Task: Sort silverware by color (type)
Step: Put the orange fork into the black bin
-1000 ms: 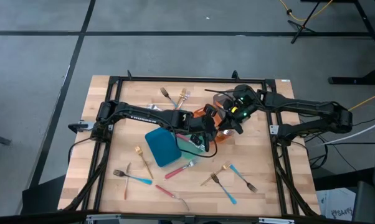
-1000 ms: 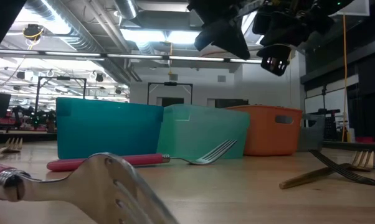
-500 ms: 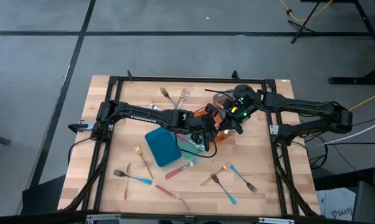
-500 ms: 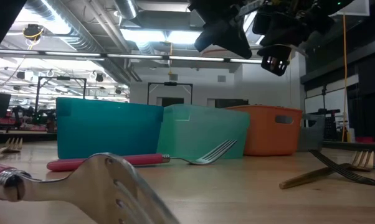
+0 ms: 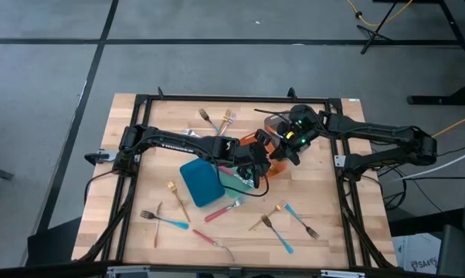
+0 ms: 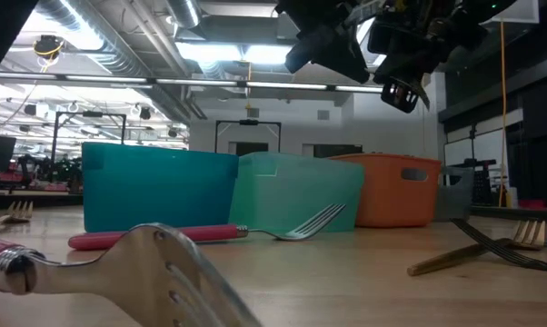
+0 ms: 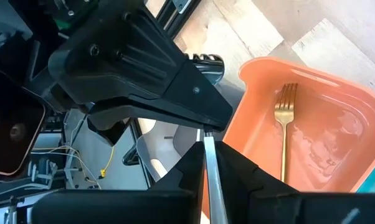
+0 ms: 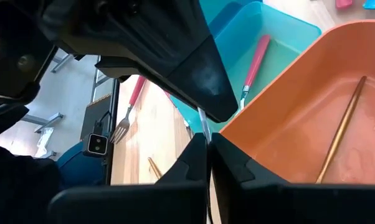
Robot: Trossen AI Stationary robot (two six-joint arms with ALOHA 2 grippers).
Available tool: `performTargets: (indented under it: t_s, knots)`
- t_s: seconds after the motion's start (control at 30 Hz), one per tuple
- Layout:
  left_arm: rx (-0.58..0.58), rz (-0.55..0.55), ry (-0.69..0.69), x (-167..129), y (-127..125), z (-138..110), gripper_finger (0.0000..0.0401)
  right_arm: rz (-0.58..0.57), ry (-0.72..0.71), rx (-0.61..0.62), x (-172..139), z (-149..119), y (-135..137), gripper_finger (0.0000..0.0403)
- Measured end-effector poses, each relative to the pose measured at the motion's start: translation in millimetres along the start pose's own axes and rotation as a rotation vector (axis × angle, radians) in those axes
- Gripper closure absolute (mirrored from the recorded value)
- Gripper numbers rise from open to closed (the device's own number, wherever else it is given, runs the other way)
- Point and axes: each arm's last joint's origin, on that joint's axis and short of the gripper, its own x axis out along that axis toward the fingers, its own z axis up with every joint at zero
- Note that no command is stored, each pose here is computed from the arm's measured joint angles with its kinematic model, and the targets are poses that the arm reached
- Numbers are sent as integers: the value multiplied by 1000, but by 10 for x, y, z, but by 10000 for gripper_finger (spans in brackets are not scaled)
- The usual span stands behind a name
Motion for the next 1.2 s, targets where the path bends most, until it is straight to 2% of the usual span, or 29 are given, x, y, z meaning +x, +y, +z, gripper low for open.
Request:
performTargets:
  t_s: [0.3,0.47,0.87,1.03,1.2]
  knots:
    - [-28,13,7,-19,-22,28,366,-55,-12,0,0,2,-16,402]
    - [-23,84,80,-34,-22,25,366,-109,-28,1,-4,8,-33,402]
    - [-24,91,92,-44,-11,13,365,-339,5,82,-72,-68,-175,403]
    - [-86,41,46,-77,4,7,365,-408,-26,144,-215,-50,-346,403]
    - [-146,1,78,-76,6,-63,365,-602,-17,213,-358,-101,-512,403]
